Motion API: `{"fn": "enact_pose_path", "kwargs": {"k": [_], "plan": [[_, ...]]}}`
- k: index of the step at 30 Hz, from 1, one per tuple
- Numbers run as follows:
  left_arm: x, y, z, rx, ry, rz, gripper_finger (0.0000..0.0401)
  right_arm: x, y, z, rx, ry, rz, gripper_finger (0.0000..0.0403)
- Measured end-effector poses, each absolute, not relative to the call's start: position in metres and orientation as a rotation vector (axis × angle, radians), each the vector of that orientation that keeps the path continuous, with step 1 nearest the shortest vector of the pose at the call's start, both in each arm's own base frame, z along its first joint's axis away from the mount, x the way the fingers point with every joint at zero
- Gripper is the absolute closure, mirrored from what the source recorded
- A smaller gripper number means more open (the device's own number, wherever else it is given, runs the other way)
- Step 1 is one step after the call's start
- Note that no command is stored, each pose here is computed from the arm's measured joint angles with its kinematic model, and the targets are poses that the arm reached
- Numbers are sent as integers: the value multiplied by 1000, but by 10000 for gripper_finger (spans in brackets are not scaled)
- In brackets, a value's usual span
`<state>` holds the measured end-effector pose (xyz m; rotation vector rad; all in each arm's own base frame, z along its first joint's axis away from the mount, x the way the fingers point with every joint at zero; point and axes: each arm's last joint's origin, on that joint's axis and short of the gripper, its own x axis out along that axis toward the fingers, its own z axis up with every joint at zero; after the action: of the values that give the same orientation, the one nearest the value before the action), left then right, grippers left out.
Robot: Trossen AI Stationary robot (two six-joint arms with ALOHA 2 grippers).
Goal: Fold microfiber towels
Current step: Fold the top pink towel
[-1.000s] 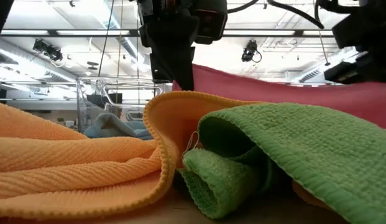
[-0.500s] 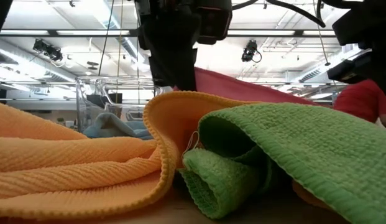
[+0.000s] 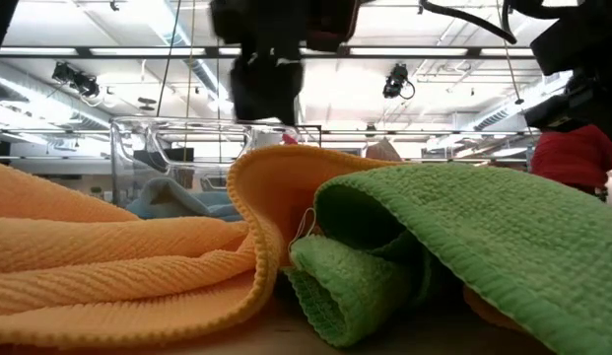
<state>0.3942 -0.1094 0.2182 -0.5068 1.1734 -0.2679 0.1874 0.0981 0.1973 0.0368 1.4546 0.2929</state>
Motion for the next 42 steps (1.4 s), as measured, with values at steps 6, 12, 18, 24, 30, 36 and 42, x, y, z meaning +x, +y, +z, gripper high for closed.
{"fn": "enact_pose_path", "kwargs": {"k": [6,12,18,24,30,36,42], "plan": [[397,-87,235,-515,1076,-181,163,191,94,202,18,1440,303,270],[402,-69,234,-544,1056,-113,182,203,78,200,108,1391,268,279],[405,-57,229,-556,1065,-81,191,211,46,188,189,1335,272,285],[405,-55,229,-579,1073,-105,195,214,11,178,305,1281,259,267],[405,-55,229,-584,1076,-115,195,215,-13,176,331,1244,275,212],[405,-54,229,-578,1073,-117,206,220,-22,160,327,1294,305,162],[406,-51,229,-582,1071,-110,213,223,-25,143,310,1361,336,159]]}}
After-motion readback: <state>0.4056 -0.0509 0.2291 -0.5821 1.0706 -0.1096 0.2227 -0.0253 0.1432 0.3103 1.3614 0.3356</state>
